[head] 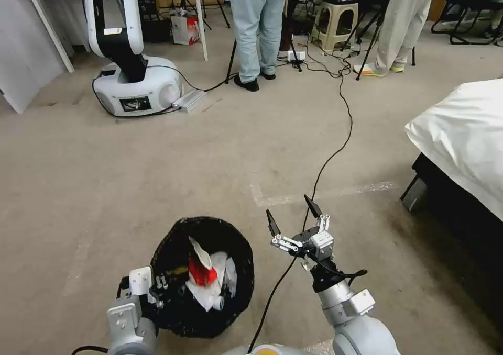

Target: Pick up the trash bin, then pick up the garbage from the floor and place it into the trash bin.

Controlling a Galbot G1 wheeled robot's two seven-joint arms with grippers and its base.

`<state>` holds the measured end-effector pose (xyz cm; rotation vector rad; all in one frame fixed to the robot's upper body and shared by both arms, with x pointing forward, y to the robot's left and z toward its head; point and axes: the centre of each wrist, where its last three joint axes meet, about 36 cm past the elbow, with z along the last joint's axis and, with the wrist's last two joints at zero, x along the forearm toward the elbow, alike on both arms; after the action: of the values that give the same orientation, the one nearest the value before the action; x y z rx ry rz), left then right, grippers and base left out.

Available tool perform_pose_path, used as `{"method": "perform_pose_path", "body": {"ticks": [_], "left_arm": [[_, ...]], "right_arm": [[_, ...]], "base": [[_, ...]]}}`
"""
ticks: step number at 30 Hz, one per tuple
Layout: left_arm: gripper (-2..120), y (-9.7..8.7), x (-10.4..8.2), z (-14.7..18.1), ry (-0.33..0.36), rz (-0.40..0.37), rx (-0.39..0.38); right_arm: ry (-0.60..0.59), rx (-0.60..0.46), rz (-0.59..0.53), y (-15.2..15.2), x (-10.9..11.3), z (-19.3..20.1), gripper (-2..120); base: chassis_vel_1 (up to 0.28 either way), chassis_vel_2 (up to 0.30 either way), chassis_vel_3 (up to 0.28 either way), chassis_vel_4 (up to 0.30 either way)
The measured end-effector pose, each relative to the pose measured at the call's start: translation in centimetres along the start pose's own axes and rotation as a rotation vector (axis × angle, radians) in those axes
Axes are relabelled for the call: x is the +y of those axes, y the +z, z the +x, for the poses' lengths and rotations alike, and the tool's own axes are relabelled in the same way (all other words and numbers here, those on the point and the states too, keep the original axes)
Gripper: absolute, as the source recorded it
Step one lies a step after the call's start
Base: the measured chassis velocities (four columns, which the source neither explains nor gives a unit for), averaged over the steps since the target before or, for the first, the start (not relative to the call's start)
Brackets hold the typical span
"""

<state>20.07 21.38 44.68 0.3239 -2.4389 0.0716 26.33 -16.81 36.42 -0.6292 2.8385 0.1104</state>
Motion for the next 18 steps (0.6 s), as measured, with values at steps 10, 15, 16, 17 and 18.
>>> {"method": "perform_pose_path", "body": {"ticks": [10, 15, 16, 17, 18], "left_arm": [[0, 0.4, 0.1, -2.9, -0.005, 0.037, 0.021], [14, 0.3, 0.0, -3.4, -0.001, 0.048, -0.002], [22, 0.3, 0.1, -3.4, 0.000, 0.049, -0.008], [27, 0.1, 0.2, -3.5, -0.001, 0.055, -0.025], [27, 0.1, 0.2, -3.5, -0.001, 0.055, -0.025]], "right_arm": [[-0.004, 0.007, -0.007, 0.3, 0.5, 0.6, 100], [-0.006, 0.010, -0.006, 0.4, 0.7, 1.0, 100], [-0.006, 0.010, -0.005, 0.4, 0.7, 1.1, 100], [-0.008, 0.014, -0.004, 0.4, 0.7, 1.4, 100], [-0.008, 0.014, -0.004, 0.4, 0.7, 1.4, 100]], "base": [[0.000, 0.000, 0.000, 0.000], [0.000, 0.000, 0.000, 0.000], [0.000, 0.000, 0.000, 0.000], [0.000, 0.000, 0.000, 0.000], [0.000, 0.000, 0.000, 0.000]]}}
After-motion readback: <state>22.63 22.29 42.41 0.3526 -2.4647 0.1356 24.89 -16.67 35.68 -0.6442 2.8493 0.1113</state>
